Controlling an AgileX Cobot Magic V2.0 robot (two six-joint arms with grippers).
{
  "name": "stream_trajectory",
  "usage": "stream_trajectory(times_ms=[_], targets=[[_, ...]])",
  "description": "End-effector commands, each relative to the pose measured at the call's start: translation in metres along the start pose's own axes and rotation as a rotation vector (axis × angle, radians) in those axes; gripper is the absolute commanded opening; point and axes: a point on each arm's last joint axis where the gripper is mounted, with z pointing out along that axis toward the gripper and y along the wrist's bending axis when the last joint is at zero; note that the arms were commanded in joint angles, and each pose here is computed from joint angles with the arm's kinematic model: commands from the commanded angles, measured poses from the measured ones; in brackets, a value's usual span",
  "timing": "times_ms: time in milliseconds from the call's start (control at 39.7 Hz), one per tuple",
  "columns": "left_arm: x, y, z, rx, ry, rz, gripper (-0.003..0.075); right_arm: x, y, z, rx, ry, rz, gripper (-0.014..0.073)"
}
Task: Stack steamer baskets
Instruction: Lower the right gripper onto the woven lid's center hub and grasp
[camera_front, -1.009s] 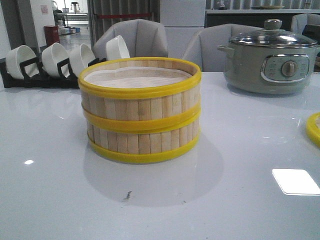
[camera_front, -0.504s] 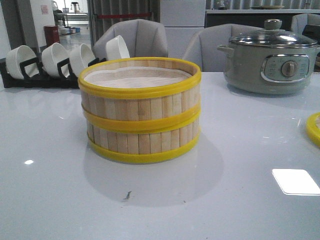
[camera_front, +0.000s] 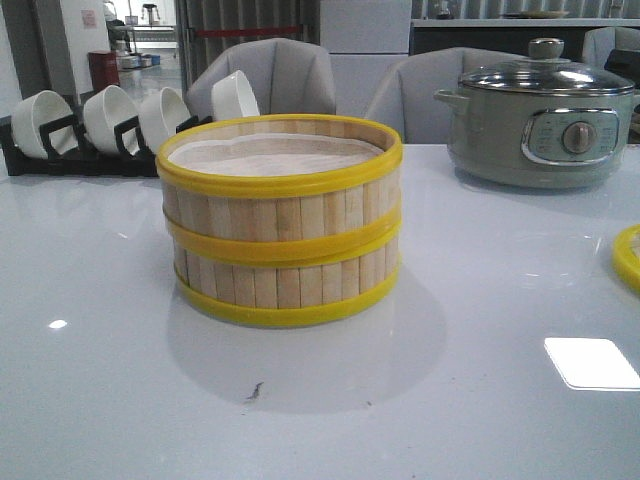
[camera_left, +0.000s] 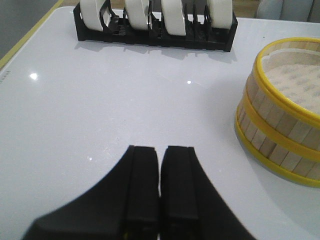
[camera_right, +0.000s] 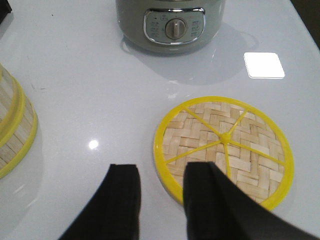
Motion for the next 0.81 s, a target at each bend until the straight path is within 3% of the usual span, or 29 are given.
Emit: stream_trajectory(times_ms=[0,227,782], targets=[[-0.016,-0.002,-0.004,0.013,-0.115,-0.016,0.0085,-0.016,0.001,-0.006,-0.006,-0.102,-0.006,0.0233],[-0.016,-0.002,-0.004,0.013,-0.115,-0.016,0.0085,-0.014,0.001,-0.005,-0.006,-0.072,-0.007,0.0022],[-0.016,-0.002,-0.004,0.013,-0.115,-0.016,0.0085,-0.002,-0.002,-0.002,0.026,0.071,-0.051,0.0052]])
